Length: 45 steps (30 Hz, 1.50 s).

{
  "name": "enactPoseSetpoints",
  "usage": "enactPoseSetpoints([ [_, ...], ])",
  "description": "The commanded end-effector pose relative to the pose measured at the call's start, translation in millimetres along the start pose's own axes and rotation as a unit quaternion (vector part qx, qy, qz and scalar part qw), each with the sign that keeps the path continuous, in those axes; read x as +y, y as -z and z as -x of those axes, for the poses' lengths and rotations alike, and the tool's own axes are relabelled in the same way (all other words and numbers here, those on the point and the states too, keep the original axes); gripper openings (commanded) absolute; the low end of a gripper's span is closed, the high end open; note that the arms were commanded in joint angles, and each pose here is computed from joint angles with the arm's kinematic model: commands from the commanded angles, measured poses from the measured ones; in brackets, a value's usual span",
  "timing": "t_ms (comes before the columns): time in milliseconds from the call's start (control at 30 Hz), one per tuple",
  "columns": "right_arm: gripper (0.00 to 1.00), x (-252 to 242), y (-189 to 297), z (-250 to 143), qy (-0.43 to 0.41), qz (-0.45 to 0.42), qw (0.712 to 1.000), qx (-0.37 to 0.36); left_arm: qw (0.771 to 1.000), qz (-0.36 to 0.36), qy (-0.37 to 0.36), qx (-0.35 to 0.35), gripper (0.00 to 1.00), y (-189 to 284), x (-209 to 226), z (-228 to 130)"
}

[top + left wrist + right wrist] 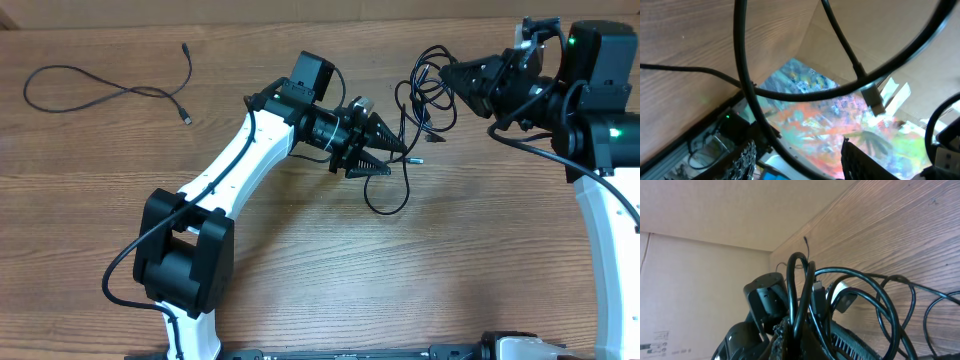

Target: Untangle cables

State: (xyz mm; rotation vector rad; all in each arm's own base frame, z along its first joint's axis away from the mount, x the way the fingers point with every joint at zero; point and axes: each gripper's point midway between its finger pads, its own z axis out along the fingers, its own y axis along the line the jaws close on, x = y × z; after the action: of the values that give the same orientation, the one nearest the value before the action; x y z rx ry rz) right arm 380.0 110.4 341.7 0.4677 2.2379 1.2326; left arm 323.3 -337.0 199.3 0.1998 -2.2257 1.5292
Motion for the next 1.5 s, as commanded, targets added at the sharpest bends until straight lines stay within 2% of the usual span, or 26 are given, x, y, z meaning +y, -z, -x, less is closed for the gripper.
enactPoseSetpoints([
  [0,0.04,14.8,2.5,2.0,0.014,0.002,1.0,-0.017,0.999,0.002,0.05,-0.012,0.55,-4.4,-5.7,1.5],
  [67,0.04,14.9,1.8,1.6,0.014,0.001,1.0,-0.018,0.999,0.002,0.046,-0.011,0.51,-6.2,-6.5,0.8],
  [233,0.04,14.1,1.8,2.5,0.014,-0.001,1.0,-0.02,0.999,0.003,0.045,-0.007,0.32,-9.0,-6.5,-1.3],
  [400,0.04,13.4,1.8,2.0,0.016,-0.003,1.0,-0.019,0.999,0.004,0.049,-0.006,0.04,-10.5,-6.6,-2.3],
  [500,0.04,4.0,2.3,6.1,0.011,-0.027,0.999,-0.034,1.0,0.003,0.021,-0.01,0.04,-7.5,-6.4,0.0],
  [667,0.04,-36.9,12.3,17.8,-0.012,-0.124,0.989,-0.078,0.996,0.001,-0.084,-0.022,0.04,3.3,-5.4,7.5],
  [767,0.04,-54.7,20.0,23.2,0.001,-0.168,0.981,-0.095,0.993,0.002,-0.114,-0.03,0.04,8.7,-3.9,11.3],
  [900,0.11,-97.4,45.4,32.5,-0.015,-0.279,0.95,-0.138,0.992,-0.003,-0.121,-0.043,0.04,19.7,-6.8,16.5],
  [967,0.22,-120.4,64.3,34.3,-0.028,-0.341,0.926,-0.157,0.989,-0.012,-0.13,-0.062,0.04,36.4,-17.7,20.9],
  [1033,0.26,-131.3,74.7,34.2,-0.036,-0.369,0.914,-0.164,0.985,-0.019,-0.149,-0.08,0.04,50.3,-32.4,21.1],
  [1067,0.28,-134.6,77.8,33.4,-0.039,-0.376,0.911,-0.163,0.982,-0.022,-0.162,-0.091,0.04,58.3,-42.6,20.2],
  [1200,0.49,-137.0,78.1,27.6,-0.048,-0.376,0.913,-0.15,0.965,-0.027,-0.222,-0.134,0.04,81.0,-86.1,7.8],
  [1467,0.66,-111.2,49.6,7.8,-0.012,-0.285,0.956,-0.064,0.915,-0.052,-0.359,-0.179,0.04,101.9,-181.0,-46.3],
])
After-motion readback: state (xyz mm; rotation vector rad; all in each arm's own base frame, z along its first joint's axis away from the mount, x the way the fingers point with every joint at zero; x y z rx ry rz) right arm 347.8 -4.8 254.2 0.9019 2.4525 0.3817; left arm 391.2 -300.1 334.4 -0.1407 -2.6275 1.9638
